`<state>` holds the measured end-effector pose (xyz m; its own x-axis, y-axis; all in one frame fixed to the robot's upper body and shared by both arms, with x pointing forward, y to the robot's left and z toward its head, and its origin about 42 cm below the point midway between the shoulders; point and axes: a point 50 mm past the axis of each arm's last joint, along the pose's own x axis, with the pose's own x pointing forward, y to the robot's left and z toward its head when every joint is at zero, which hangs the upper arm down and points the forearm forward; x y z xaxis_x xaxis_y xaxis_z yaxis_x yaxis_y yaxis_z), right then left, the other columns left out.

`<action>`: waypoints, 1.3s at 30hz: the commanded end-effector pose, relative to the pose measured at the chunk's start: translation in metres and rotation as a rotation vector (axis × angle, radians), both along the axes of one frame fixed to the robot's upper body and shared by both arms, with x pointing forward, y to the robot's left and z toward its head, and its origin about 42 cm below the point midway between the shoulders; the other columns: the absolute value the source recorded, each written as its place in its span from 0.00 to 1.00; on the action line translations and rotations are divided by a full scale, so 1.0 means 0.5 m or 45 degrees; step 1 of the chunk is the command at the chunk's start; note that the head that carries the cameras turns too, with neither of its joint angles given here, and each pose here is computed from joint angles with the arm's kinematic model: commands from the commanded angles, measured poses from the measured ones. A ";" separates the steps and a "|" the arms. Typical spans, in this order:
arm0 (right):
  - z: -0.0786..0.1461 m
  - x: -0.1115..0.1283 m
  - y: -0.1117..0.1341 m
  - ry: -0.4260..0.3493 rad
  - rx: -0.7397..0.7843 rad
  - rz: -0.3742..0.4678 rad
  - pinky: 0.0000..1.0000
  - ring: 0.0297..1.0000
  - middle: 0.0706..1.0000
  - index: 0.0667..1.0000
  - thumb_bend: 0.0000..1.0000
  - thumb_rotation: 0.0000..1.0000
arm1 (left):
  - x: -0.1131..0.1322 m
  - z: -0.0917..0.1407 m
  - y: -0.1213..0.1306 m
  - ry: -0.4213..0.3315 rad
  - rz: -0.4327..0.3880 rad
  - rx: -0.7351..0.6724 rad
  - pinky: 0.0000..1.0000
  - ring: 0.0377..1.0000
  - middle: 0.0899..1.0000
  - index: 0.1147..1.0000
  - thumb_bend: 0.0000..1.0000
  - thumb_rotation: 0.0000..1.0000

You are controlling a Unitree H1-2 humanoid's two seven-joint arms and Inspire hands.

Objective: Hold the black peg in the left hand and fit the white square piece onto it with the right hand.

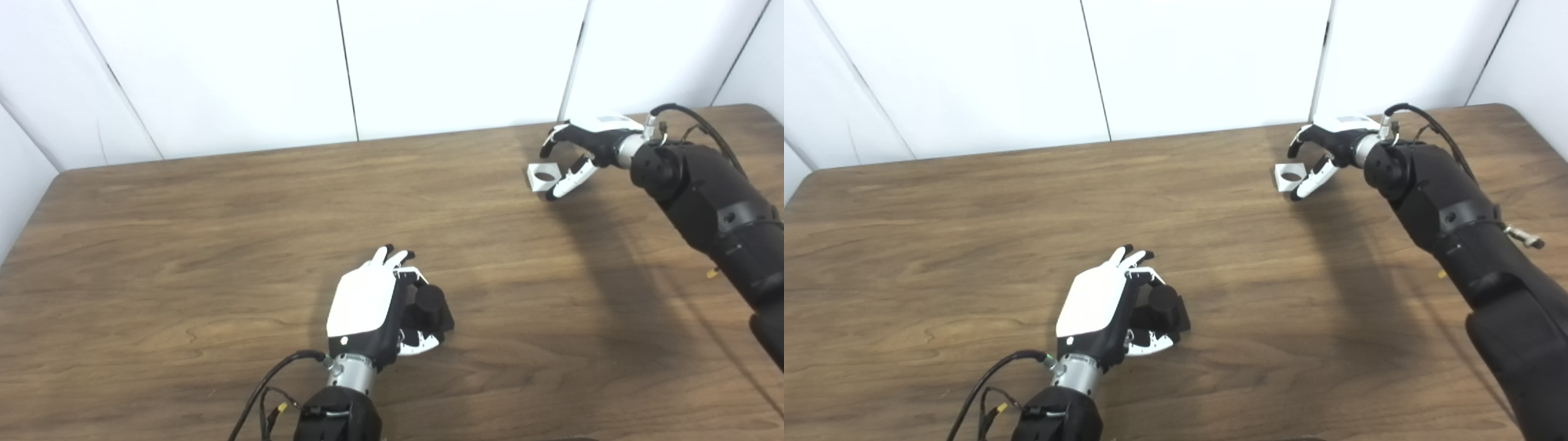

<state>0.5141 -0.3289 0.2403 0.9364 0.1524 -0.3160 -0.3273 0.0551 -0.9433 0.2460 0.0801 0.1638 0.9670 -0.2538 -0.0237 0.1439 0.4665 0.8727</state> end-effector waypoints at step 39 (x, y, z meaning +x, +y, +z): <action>0.057 0.027 0.038 -0.103 -0.078 0.097 0.99 1.00 0.92 0.46 0.52 0.15 | -0.001 0.007 -0.019 0.000 -0.019 0.013 0.90 0.97 0.88 0.43 0.52 0.07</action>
<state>0.5192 -0.3131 0.2411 0.9305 0.1857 -0.3156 -0.3213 0.0006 -0.9470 0.2458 0.0758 0.1654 0.9668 -0.2537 -0.0304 0.1499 0.4668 0.8716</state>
